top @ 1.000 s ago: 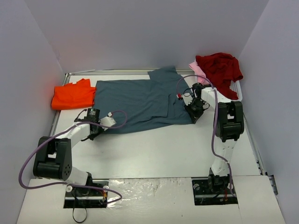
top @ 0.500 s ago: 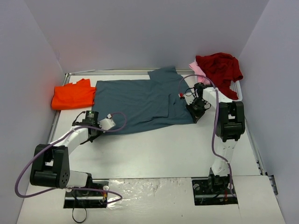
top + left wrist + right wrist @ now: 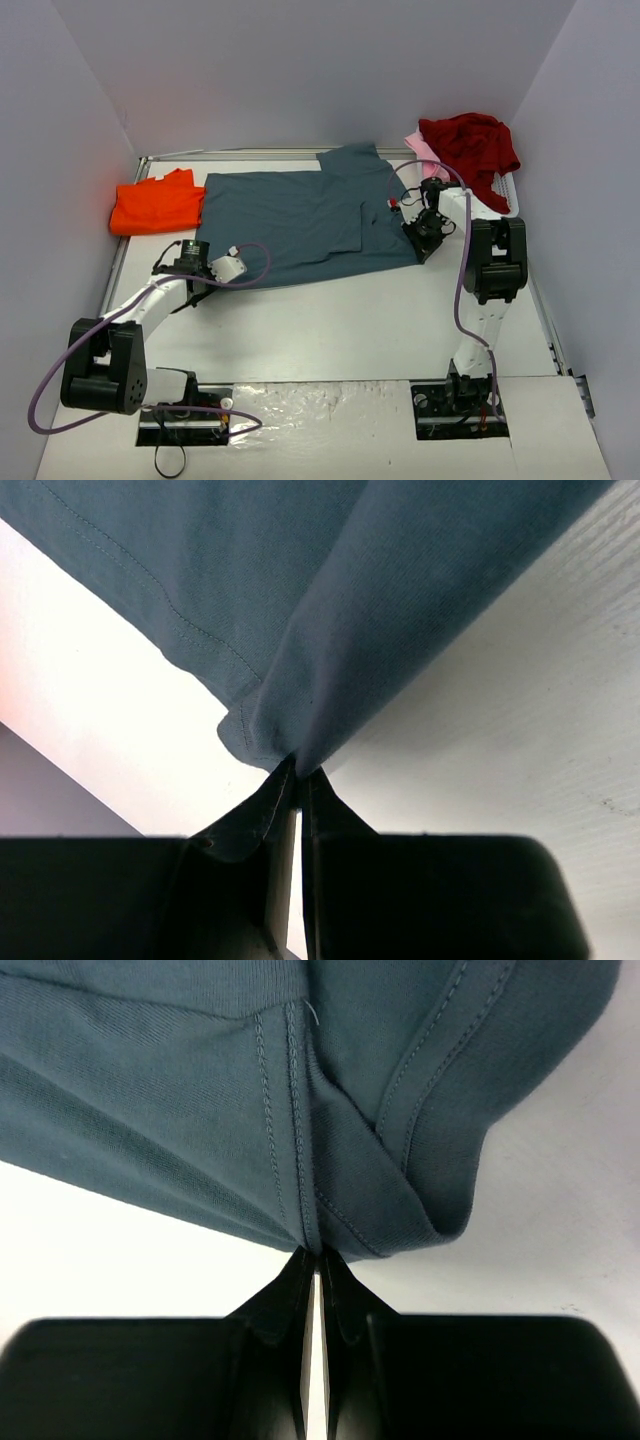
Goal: Fold and stack the t-shirts
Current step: Fold the flattened tshirt in 1/3 of the way
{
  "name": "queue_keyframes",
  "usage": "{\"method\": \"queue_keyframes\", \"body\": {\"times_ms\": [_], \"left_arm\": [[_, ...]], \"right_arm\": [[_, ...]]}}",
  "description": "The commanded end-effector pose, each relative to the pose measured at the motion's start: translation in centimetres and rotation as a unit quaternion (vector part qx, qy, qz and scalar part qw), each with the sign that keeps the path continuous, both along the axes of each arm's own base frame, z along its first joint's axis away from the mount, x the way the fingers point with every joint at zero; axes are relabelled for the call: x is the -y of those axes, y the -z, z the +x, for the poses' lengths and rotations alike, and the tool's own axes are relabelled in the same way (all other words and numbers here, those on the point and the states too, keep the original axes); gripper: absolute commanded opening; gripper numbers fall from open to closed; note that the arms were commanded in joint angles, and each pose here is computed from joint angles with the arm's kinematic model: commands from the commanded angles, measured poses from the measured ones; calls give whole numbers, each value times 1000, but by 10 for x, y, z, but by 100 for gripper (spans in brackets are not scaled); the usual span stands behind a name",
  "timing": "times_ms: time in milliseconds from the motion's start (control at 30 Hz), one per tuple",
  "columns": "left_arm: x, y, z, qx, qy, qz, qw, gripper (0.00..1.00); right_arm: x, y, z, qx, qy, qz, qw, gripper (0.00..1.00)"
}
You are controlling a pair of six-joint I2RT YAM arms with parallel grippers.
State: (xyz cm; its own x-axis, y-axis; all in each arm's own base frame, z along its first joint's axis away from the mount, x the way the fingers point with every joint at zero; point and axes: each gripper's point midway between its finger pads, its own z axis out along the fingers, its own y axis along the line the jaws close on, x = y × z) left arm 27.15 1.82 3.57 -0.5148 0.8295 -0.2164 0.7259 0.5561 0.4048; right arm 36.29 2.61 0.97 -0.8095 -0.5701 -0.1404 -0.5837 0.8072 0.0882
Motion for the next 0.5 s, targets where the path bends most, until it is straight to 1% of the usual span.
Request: {"method": "queue_keyframes", "body": {"times_ms": [0, 167, 267, 333, 467], "left_arm": [[-11, -1, -10, -16, -4, 28, 999, 2], [-18, -7, -8, 3, -6, 45, 999, 2], [-21, -19, -1, 20, -3, 55, 998, 2], [-20, -26, 2, 25, 2, 49, 998, 3], [-18, -32, 6, 22, 11, 46, 999, 2]], "right_arm": [[25, 6, -12, -14, 6, -50, 999, 0], [32, 5, -12, -14, 14, -51, 999, 0], [33, -5, -8, 1, 16, -50, 999, 0], [34, -15, -6, 14, 17, -54, 998, 0], [35, -25, -17, 15, 10, -55, 998, 0]]}}
